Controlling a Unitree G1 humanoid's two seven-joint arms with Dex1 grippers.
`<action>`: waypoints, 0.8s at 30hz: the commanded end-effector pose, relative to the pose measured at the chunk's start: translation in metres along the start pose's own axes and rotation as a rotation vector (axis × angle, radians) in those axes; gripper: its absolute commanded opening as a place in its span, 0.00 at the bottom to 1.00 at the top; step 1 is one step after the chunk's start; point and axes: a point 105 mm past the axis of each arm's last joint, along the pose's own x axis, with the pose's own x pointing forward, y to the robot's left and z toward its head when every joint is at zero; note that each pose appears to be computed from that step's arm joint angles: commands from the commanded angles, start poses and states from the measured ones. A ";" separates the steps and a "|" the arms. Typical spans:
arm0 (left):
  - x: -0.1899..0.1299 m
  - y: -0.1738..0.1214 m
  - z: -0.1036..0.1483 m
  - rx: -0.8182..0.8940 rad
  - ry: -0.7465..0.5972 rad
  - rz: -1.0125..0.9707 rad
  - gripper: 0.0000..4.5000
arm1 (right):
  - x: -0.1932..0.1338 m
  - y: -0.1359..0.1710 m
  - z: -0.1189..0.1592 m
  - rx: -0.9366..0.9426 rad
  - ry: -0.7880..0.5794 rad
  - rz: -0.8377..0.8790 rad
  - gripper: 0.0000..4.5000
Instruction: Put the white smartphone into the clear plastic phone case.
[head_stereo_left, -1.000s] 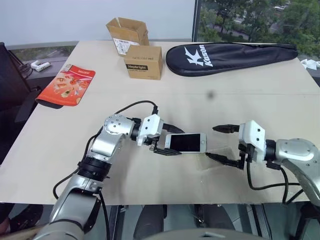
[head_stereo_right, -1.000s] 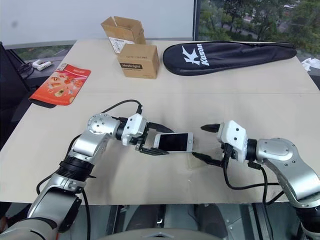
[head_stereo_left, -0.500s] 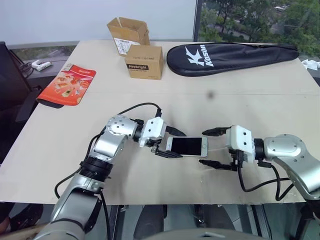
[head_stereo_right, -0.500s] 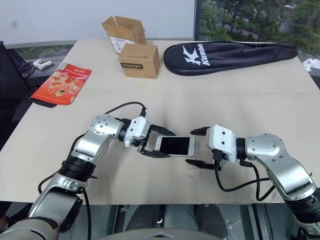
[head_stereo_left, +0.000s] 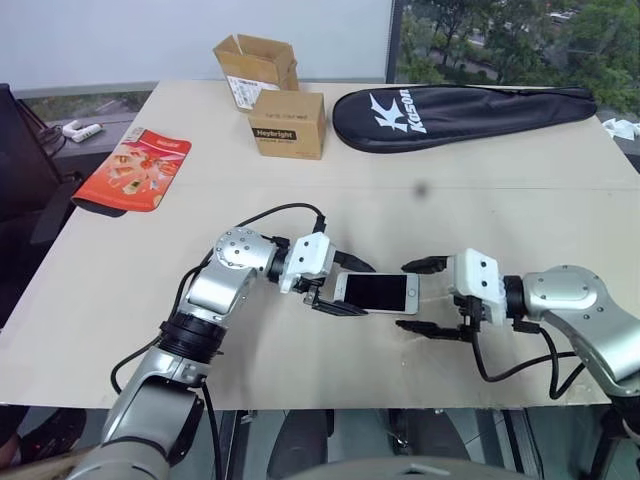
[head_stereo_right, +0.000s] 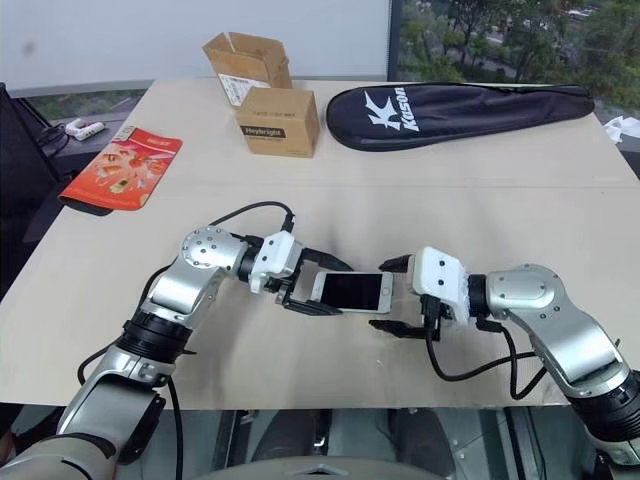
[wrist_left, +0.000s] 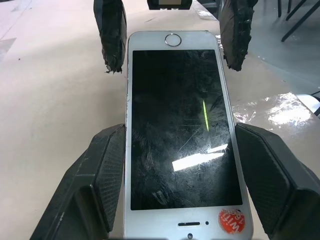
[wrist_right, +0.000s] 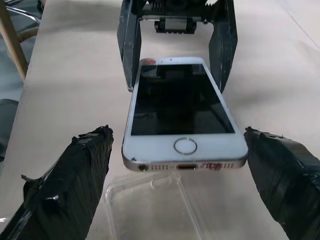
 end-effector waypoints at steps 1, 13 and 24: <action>0.000 0.004 0.018 0.070 -0.019 -0.001 0.63 | 0.000 0.000 0.015 -0.048 -0.035 -0.003 0.81; -0.001 0.005 0.025 0.035 -0.039 0.005 0.85 | 0.001 0.002 0.015 -0.042 -0.034 0.006 0.67; -0.025 -0.003 0.057 -0.035 -0.202 0.121 0.98 | -0.023 -0.004 0.012 0.044 -0.089 -0.063 0.67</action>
